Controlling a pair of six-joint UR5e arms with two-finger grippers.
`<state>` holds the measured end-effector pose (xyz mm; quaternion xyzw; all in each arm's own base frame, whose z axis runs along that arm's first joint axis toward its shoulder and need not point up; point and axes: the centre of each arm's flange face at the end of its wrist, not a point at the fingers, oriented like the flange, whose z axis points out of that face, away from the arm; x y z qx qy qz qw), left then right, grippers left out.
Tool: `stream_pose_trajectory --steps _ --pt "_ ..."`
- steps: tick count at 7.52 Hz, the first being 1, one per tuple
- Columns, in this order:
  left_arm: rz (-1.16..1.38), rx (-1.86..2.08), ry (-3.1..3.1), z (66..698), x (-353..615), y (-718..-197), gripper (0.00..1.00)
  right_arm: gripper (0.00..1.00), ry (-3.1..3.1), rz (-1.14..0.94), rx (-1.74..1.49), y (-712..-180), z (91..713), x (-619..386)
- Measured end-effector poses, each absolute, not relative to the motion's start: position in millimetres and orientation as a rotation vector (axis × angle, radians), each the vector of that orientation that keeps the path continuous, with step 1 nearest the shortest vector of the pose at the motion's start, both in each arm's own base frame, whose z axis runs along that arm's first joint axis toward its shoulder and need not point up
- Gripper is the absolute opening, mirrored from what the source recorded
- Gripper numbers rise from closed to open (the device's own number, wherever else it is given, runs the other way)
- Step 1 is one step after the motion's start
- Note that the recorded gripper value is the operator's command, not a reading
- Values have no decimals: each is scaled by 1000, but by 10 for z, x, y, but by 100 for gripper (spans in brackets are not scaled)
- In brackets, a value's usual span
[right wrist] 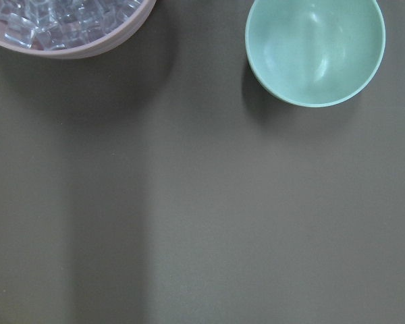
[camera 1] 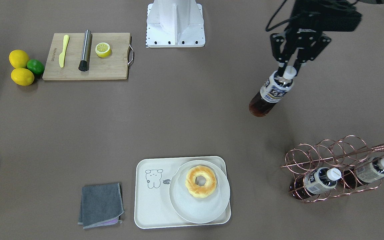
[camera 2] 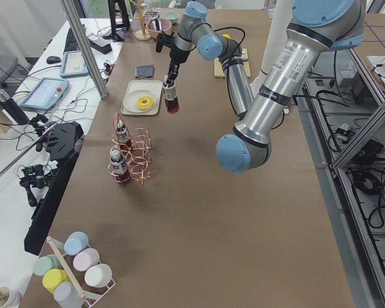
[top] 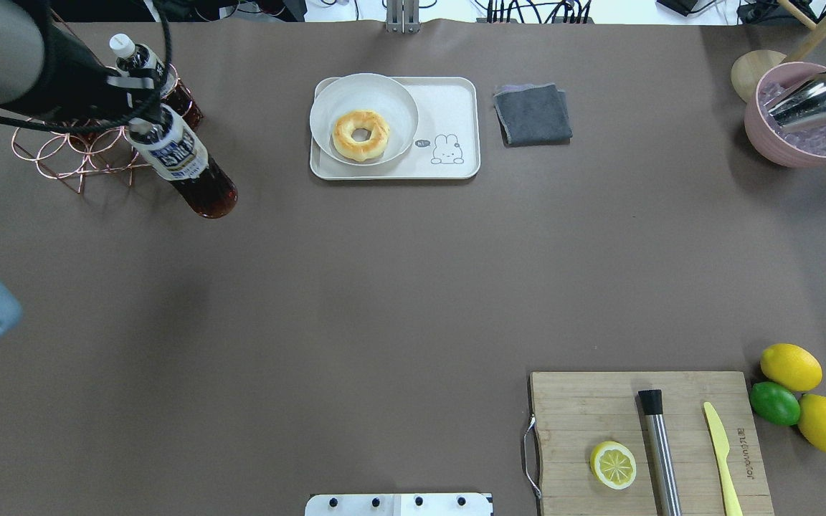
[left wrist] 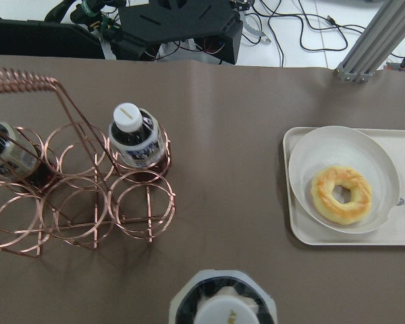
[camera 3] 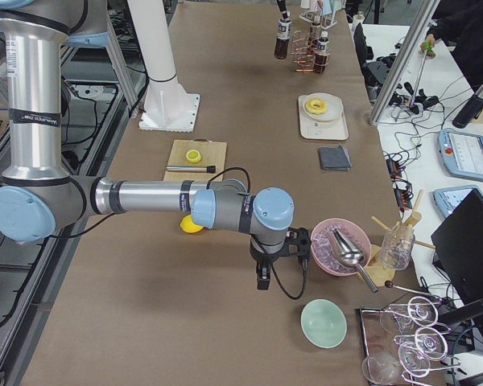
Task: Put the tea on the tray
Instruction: 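Carry the bottle with the left gripper and set it upright on the table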
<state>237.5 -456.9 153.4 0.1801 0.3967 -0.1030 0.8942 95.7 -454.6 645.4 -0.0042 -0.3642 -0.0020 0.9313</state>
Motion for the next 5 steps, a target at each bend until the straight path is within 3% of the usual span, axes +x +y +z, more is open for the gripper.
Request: stream_pose_trajectory --steps 5 --pt "-295 344 776 466 4170 -3967 0 100 -750 -2 -12 -4581 6462 953"
